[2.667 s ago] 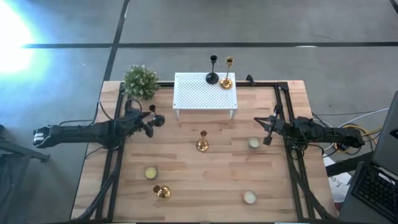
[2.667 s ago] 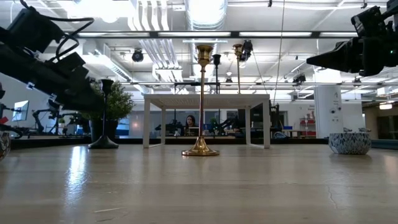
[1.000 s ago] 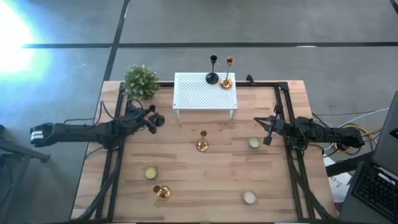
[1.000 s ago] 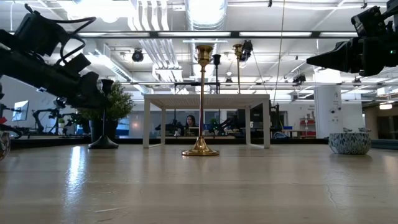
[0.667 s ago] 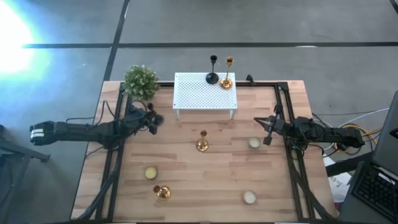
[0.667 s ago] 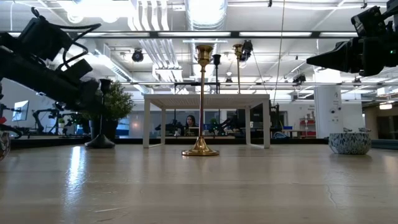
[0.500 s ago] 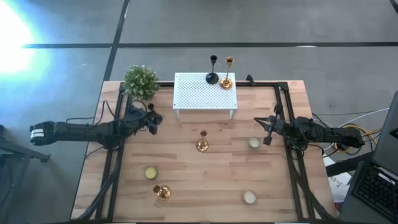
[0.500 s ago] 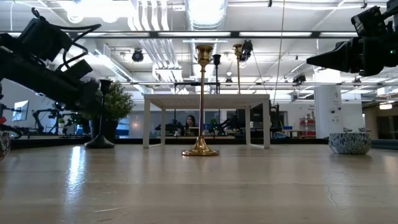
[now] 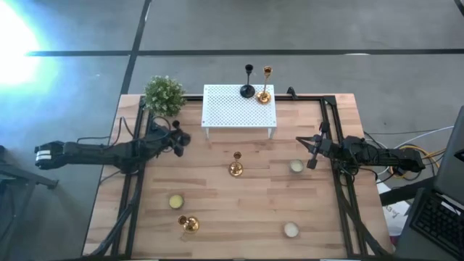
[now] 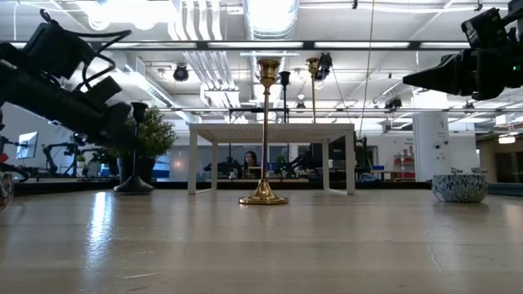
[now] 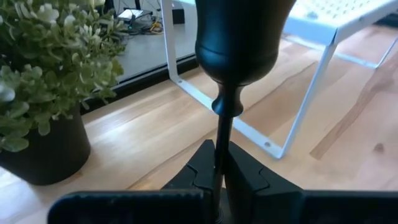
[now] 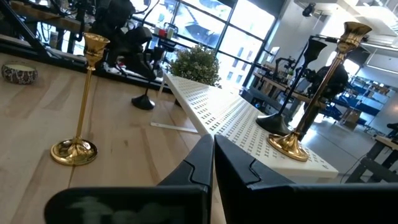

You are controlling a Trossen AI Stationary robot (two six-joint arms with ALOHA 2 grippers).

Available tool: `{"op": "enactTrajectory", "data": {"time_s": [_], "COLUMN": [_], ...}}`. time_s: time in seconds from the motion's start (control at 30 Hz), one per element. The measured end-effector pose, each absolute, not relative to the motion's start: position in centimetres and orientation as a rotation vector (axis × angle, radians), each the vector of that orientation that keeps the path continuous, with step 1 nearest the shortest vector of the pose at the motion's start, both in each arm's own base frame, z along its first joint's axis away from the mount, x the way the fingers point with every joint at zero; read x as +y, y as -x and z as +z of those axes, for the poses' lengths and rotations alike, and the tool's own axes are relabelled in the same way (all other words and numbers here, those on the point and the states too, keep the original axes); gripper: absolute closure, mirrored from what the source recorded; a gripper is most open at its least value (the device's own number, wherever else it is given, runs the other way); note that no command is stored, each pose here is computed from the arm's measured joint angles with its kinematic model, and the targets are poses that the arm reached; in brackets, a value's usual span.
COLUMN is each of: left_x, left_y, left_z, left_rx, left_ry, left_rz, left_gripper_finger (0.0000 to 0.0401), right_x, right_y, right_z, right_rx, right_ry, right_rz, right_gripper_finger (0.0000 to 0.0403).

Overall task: Pick & Place candle stick holders
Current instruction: Put the black candle holder on the shelf

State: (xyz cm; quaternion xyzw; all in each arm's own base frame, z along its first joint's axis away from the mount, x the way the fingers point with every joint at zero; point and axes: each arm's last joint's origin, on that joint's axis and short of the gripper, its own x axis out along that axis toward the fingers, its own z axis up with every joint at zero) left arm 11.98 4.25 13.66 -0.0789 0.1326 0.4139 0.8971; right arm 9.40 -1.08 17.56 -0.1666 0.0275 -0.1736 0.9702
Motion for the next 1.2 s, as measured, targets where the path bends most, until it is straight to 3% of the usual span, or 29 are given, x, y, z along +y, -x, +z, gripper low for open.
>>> {"op": "enactTrajectory", "data": {"time_s": [0.53, 1.2], "left_x": [4.4, 5.1], "left_y": [-13.2, -16.1], "left_z": [17.3, 27.0], "left_rx": [0.178, 0.198], "left_ry": [0.17, -0.029], "left_rz": [0.794, 0.824], "left_gripper_finger": [0.0383, 0.0383], "right_x": [-1.1, -1.1], "right_y": [-9.4, -9.4], "right_z": [17.6, 17.6], "right_rx": [0.055, 0.055], "right_ry": [0.336, 0.336], "right_rz": [-0.35, -0.35], "right_gripper_finger": [0.0394, 0.0394]}}
